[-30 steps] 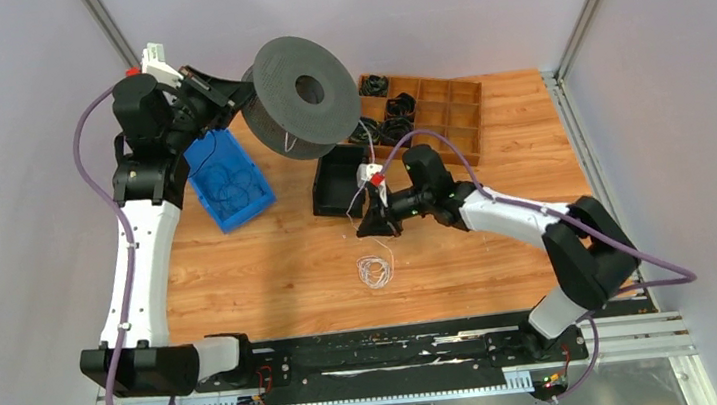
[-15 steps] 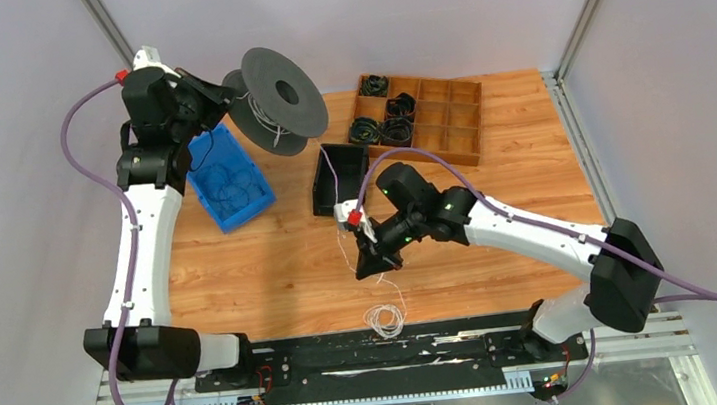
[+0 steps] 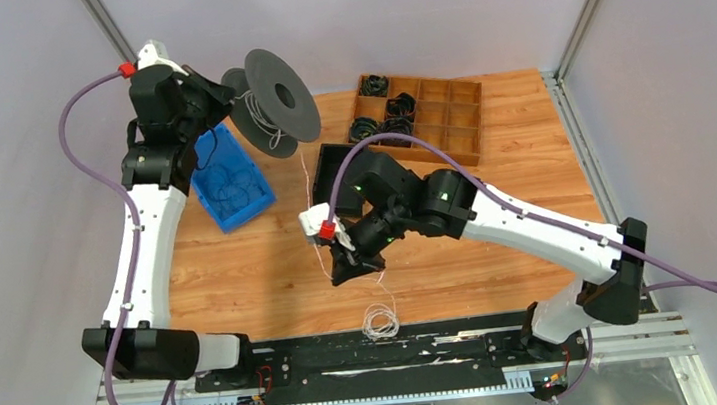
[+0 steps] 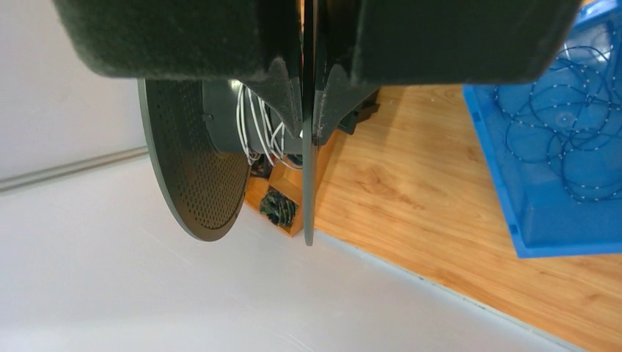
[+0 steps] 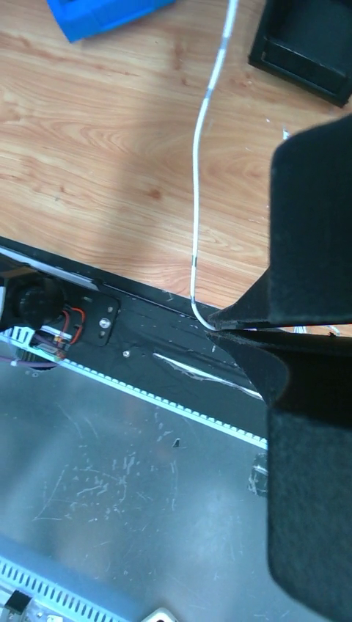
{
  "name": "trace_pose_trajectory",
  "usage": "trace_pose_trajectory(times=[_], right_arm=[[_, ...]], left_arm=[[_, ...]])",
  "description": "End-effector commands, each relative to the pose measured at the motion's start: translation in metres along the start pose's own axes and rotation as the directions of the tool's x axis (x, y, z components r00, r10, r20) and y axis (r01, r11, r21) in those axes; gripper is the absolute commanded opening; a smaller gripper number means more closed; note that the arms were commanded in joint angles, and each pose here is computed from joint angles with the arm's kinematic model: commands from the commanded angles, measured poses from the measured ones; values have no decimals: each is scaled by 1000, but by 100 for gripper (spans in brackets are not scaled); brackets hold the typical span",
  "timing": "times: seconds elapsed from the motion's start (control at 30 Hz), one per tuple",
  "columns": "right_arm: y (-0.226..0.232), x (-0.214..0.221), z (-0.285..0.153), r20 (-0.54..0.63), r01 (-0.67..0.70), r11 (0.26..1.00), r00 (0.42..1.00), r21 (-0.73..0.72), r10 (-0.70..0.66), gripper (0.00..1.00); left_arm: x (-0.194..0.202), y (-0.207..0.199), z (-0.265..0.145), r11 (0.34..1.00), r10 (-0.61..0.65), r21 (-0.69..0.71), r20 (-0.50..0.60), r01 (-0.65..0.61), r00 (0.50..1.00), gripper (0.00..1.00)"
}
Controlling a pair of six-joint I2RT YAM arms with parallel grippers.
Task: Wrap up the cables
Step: Wrap the cable around the cable reel.
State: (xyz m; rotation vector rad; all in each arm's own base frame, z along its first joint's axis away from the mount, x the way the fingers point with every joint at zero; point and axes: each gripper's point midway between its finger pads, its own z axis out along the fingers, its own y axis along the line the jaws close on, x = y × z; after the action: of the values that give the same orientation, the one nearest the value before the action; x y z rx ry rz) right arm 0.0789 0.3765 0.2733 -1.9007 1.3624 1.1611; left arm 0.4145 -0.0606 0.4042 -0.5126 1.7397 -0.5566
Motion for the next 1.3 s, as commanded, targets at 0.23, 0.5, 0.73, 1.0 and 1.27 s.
trace_pose_trajectory(times=[0.23,0.5,0.73,1.0,1.27], right_arm=[[-21,-41,-8,-97,8,995,995,99,2,1],[-47,-74,-30,-87,101,965,993,242,-82,1],[-61,-86,-67,-116,171,909,984,380,-137,0],[-74,-97,-103,-120,213,849,977,483,-177,1],[-85,-109,-129,-106,234,810,972,538,-211,1]], left_arm=[[4,-47,-13,978,194,61,78,-198,978,0],[52,-70,-13,932,339,125,33,-341,940,0],[91,-91,-18,849,485,223,27,-479,874,0],[126,-102,-21,754,605,298,29,-585,796,0],[146,-109,-25,692,676,311,37,-651,736,0]])
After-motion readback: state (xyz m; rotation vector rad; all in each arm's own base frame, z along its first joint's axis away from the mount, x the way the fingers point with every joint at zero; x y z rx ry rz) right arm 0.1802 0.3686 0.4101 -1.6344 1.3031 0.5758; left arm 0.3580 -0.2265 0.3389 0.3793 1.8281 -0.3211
